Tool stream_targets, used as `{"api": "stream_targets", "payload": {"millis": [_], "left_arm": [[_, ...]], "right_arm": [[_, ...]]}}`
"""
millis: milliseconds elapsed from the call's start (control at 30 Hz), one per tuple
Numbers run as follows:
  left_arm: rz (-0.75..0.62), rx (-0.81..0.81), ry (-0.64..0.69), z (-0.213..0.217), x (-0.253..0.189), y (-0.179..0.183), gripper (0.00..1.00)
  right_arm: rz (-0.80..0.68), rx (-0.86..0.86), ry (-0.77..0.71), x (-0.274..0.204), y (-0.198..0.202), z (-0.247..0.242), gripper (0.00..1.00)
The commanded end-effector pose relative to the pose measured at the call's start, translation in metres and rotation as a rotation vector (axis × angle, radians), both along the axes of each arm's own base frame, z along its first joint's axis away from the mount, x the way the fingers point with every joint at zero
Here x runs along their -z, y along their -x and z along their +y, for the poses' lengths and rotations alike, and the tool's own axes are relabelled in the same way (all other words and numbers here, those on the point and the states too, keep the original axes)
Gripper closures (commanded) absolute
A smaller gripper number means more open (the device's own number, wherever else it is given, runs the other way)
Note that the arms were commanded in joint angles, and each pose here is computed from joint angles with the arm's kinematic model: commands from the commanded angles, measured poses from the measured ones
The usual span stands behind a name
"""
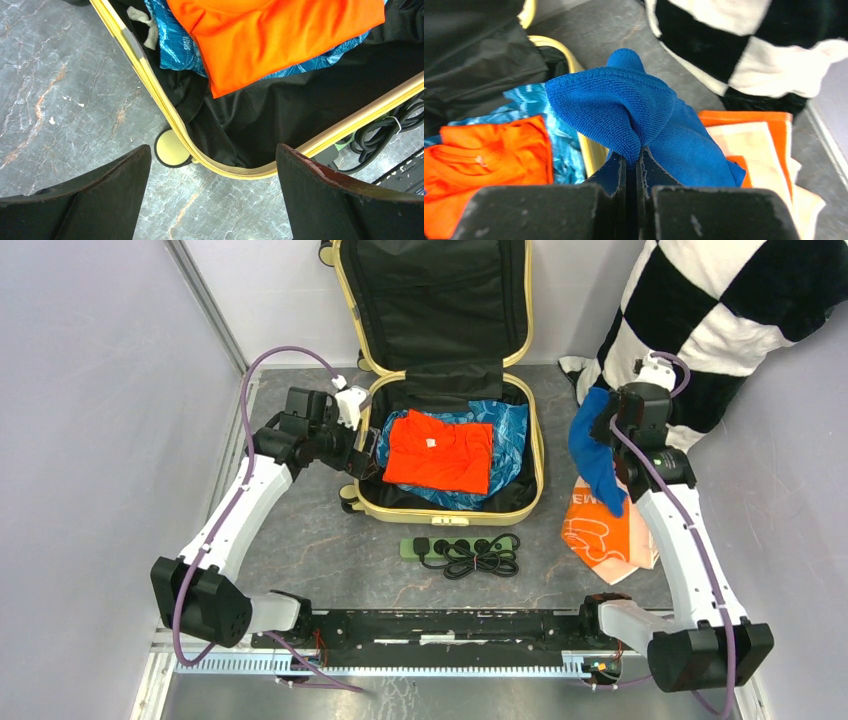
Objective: Pack the luggage
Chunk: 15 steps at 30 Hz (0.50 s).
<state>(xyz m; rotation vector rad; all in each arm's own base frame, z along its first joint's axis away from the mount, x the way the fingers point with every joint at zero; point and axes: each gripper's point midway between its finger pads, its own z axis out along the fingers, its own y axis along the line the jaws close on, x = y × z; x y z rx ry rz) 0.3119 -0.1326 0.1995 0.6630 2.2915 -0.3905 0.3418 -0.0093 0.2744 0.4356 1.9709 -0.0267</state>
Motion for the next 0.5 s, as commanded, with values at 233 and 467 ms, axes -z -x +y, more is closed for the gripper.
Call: {"api": "stream_targets", "payload": {"millis": [233, 467], "left_arm": [[-0.075, -0.012, -0.008, 0.008, -0.029, -0.006, 0.00], [-0.070, -0.020, 0.020, 0.013, -0.038, -0.008, 0.00]], "right_arm": [[-0.063, -0.242, -0.147, -0.019, -0.049, 0.114, 1.00], [-0.006, -0.279, -0.152, 0.000, -0.068, 0.196, 1.00]]}}
